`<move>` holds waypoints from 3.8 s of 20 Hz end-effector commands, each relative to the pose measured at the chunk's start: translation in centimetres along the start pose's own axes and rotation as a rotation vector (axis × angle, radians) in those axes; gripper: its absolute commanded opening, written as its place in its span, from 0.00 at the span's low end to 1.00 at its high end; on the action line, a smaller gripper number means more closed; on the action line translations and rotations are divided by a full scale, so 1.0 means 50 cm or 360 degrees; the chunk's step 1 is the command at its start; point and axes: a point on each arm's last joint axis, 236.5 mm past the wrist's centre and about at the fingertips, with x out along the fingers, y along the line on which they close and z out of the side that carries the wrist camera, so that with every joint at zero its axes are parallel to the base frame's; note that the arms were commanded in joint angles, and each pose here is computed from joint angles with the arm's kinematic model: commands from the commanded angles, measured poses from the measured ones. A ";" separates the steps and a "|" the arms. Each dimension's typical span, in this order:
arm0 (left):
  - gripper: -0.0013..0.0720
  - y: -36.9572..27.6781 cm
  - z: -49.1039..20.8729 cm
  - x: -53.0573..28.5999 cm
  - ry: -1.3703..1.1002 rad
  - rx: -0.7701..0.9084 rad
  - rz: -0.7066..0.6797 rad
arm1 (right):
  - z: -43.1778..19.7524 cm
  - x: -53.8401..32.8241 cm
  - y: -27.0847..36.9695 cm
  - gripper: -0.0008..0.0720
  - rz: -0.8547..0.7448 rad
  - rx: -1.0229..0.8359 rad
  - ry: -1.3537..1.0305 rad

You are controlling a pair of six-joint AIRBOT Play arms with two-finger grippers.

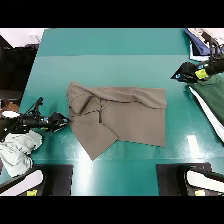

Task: Fold the shirts.

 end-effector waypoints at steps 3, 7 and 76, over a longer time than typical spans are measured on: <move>0.70 -0.021 -0.016 0.056 0.0007 0.0161 0.0080 | -0.015 0.001 0.004 0.60 0.0003 -0.0006 0.0039; 0.07 -0.039 0.000 0.058 -0.0024 0.0151 0.0088 | -0.069 -0.007 -0.009 0.60 0.0005 -0.0034 0.0218; 0.06 -0.568 0.188 -0.484 -0.0754 0.1206 0.0195 | 0.054 -0.419 -0.040 0.04 -0.0356 -0.0023 -0.0532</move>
